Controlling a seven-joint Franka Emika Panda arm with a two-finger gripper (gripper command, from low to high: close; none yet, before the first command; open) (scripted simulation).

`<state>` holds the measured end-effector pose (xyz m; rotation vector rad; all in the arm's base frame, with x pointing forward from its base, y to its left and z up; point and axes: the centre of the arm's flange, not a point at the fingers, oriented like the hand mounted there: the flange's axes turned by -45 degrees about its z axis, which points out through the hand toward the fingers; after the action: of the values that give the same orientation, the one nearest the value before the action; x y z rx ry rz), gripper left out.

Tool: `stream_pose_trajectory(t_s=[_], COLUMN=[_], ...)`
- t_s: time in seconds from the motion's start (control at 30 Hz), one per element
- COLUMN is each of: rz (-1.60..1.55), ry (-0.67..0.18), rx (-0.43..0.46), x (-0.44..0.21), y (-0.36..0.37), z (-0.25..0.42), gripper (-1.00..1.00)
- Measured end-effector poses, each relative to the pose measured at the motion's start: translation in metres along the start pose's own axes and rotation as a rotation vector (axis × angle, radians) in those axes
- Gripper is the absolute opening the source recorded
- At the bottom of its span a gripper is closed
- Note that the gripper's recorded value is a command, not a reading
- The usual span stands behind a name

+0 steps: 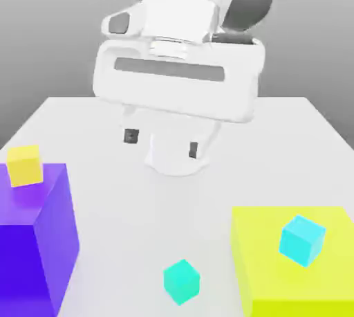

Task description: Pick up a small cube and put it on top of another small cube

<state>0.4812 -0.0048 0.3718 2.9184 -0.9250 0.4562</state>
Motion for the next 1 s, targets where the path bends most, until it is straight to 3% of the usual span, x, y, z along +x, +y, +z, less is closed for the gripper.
stream_pose_trajectory(t_s=[0.3,0.5,0.53,0.77,1.0], rz=[0.28,0.319,0.318,0.319,0.28], ry=[-0.253,-0.286,-0.286,-0.285,-0.268], rx=[-0.082,-0.089,-0.09,-0.089,-0.095], x=[-0.079,-0.106,-0.11,-0.11,-0.087], y=[0.018,0.022,0.023,0.023,0.011], z=[0.145,0.211,0.219,0.219,0.157], gripper=[0.0,0.0,-1.0,-1.0,-1.0])
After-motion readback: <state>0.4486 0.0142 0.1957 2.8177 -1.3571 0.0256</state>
